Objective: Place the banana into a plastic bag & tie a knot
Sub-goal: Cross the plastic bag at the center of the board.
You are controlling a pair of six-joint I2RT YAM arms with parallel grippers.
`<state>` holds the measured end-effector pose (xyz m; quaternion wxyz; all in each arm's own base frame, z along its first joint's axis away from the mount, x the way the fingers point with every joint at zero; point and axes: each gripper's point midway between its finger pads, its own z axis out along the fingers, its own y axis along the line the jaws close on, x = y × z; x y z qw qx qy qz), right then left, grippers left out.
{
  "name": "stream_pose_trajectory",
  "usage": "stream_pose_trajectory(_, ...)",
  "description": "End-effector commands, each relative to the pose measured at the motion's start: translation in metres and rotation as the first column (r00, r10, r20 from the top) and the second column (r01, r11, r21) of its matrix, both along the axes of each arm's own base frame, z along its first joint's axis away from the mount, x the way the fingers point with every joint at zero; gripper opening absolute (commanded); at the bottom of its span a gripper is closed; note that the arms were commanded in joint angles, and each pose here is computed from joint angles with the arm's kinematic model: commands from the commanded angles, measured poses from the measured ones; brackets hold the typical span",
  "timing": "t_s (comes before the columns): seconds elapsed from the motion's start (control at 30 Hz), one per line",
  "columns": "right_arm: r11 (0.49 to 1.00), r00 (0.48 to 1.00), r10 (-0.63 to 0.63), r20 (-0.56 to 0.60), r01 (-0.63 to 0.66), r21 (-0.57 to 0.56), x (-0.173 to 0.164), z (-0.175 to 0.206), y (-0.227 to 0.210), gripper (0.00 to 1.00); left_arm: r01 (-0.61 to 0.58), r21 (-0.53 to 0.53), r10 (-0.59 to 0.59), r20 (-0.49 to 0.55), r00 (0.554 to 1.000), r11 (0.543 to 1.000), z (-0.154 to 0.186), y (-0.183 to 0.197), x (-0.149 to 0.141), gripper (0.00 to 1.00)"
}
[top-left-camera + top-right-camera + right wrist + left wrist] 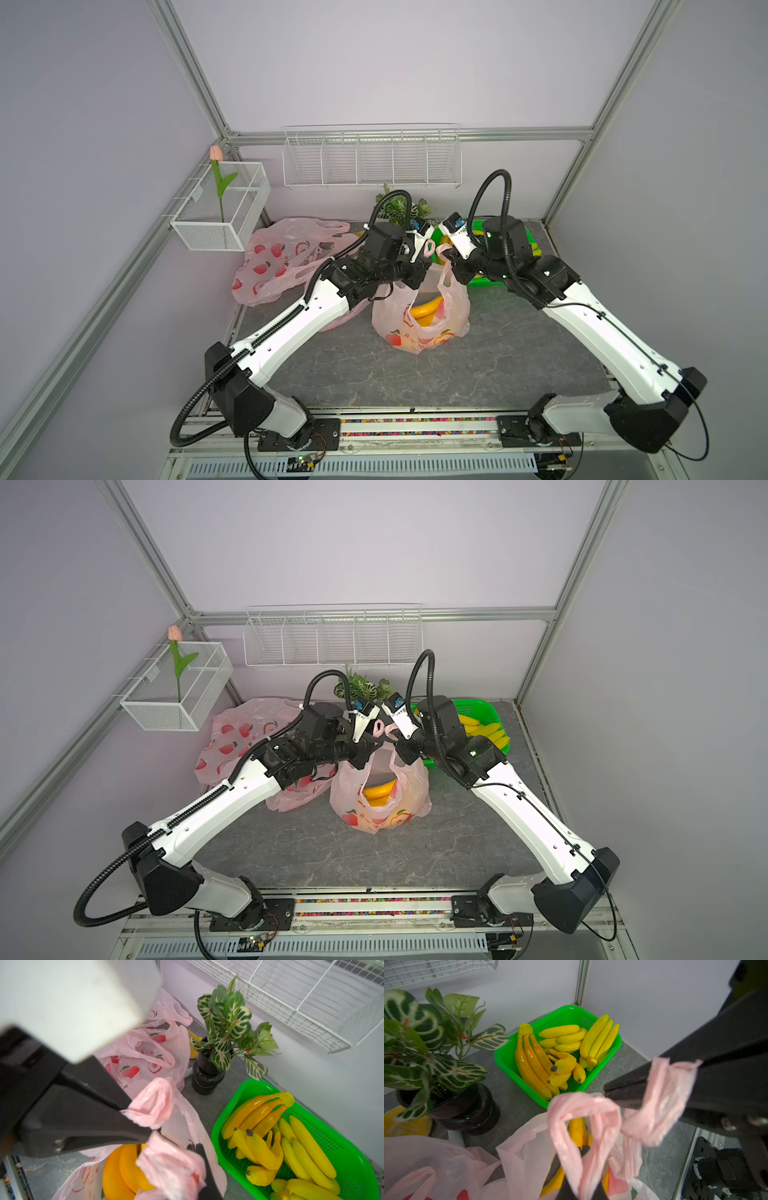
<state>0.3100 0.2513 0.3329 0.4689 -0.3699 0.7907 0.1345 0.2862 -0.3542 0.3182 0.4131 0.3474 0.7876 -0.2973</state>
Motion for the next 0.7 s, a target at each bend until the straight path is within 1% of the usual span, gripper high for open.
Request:
stream_pose_trajectory(0.0, 0.995, 0.995, 0.075, 0.065, -0.079, 0.062, -0.020, 0.020, 0.007, 0.06, 0.094, -0.031, -0.095, -0.011, 0.995, 0.995, 0.008, -0.006, -0.016, 0.05)
stream_pose_trajectory(0.1, 0.992, 0.991, 0.106, 0.081, -0.112, 0.066, -0.029, 0.021, 0.012, 0.07, 0.134, -0.031, -0.135, -0.027, 0.990, 0.990, 0.004, -0.010, -0.022, 0.09)
stream_pose_trajectory(0.17, 0.991, 0.989, 0.118, 0.090, -0.123, 0.059, -0.031, 0.020, 0.014, 0.07, 0.146, -0.037, -0.147, -0.027, 0.989, 0.989, 0.002, -0.009, -0.026, 0.14)
stream_pose_trajectory(0.23, 0.991, 0.988, 0.119, 0.095, -0.124, 0.047, -0.032, 0.018, 0.015, 0.07, 0.156, -0.039, -0.157, -0.014, 0.988, 0.987, -0.001, -0.007, -0.029, 0.24)
stream_pose_trajectory(0.3, 0.988, 0.984, 0.145, 0.102, -0.151, 0.046, -0.037, 0.019, 0.020, 0.07, 0.162, -0.036, -0.162, -0.004, 0.987, 0.986, -0.003, -0.005, -0.030, 0.31)
stream_pose_trajectory(0.4, 0.979, 0.975, 0.191, 0.118, -0.198, 0.054, -0.047, 0.024, 0.028, 0.07, 0.157, -0.047, -0.157, 0.019, 0.987, 0.986, -0.001, -0.002, -0.032, 0.36)
stream_pose_trajectory(0.53, 0.980, 0.975, 0.187, 0.122, -0.194, 0.051, -0.044, 0.024, 0.032, 0.07, 0.171, -0.058, -0.169, 0.052, 0.984, 0.983, -0.001, 0.004, -0.039, 0.46)
stream_pose_trajectory(0.67, 0.980, 0.975, 0.189, 0.116, -0.194, 0.036, -0.042, 0.020, 0.035, 0.06, 0.152, -0.067, -0.147, 0.076, 0.986, 0.986, 0.000, 0.014, -0.040, 0.50)
